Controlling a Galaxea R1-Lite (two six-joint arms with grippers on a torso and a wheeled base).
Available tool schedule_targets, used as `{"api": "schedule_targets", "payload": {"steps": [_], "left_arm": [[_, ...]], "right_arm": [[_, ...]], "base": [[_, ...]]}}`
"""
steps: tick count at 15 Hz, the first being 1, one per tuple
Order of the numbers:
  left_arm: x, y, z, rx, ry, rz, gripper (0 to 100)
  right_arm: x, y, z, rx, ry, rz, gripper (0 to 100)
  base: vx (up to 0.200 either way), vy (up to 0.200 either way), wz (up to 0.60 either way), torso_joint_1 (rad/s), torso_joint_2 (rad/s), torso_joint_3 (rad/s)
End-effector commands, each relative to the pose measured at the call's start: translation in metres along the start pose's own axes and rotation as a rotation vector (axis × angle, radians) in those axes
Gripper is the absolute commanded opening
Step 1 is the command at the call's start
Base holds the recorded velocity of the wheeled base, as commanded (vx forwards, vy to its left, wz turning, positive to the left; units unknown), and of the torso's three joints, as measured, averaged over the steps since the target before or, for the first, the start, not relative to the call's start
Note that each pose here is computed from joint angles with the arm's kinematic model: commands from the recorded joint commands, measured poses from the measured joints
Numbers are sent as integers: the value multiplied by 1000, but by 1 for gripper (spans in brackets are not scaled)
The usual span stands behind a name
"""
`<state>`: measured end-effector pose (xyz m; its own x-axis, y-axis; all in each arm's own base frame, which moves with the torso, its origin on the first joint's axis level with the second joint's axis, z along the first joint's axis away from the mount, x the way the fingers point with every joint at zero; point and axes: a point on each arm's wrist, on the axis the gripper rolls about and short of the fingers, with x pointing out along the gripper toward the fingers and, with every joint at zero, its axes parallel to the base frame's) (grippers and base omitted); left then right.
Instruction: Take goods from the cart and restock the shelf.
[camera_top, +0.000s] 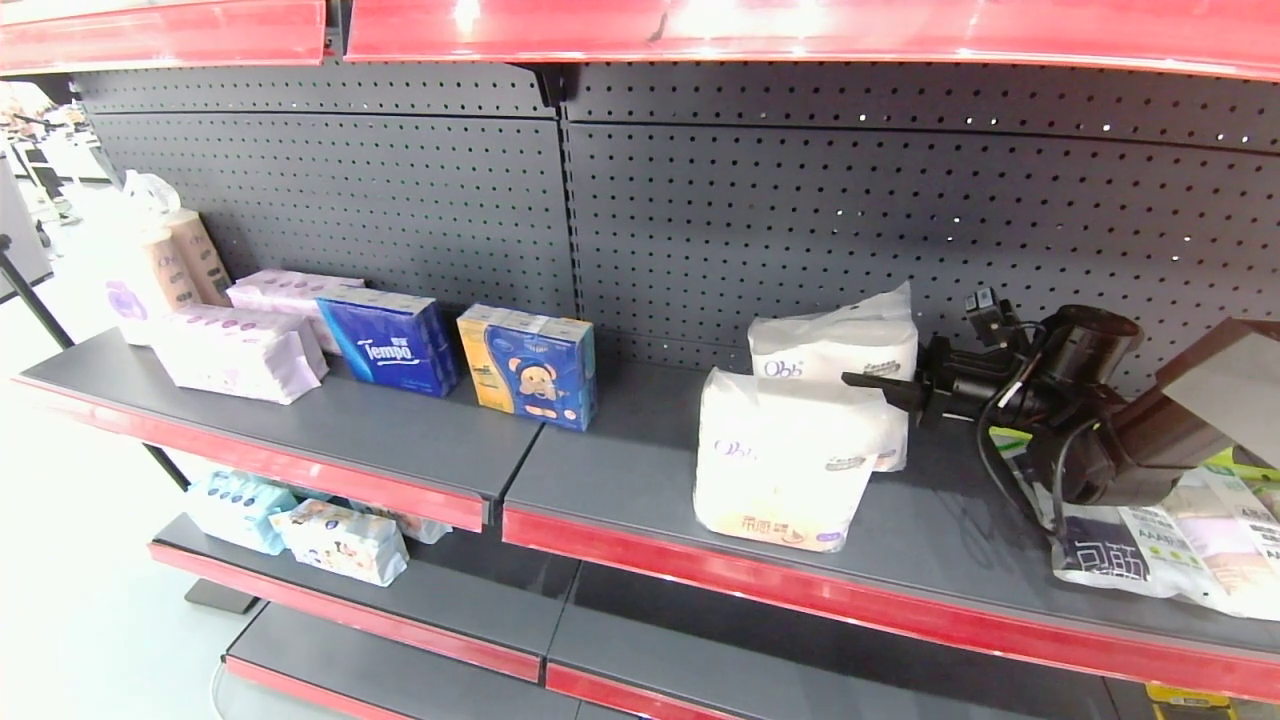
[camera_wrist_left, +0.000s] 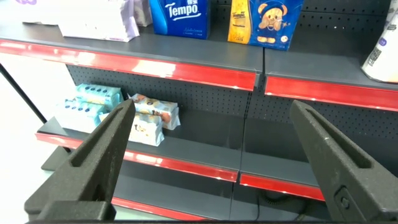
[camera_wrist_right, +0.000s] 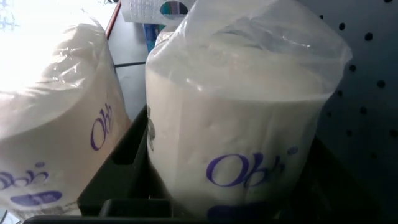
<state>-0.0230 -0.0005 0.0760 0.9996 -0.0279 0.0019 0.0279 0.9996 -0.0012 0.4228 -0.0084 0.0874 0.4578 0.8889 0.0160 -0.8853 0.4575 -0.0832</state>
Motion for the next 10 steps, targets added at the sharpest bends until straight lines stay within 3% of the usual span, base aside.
{"api": "schedule_targets", "payload": {"steps": [1, 7, 10], "left_arm": [[0, 0, 0, 0, -1, 0, 100], [0, 0, 0, 0, -1, 0, 100], [0, 0, 0, 0, 0, 0, 100]], "right_arm": [[-4, -2, -1, 3, 2, 2, 0], [-21, -1, -11, 42, 14, 62, 0], [-21, -1, -14, 2, 15, 61, 0]], "base": [[0, 0, 0, 0, 0, 0], [0, 0, 0, 0, 0, 0], [0, 0, 0, 0, 0, 0]]}}
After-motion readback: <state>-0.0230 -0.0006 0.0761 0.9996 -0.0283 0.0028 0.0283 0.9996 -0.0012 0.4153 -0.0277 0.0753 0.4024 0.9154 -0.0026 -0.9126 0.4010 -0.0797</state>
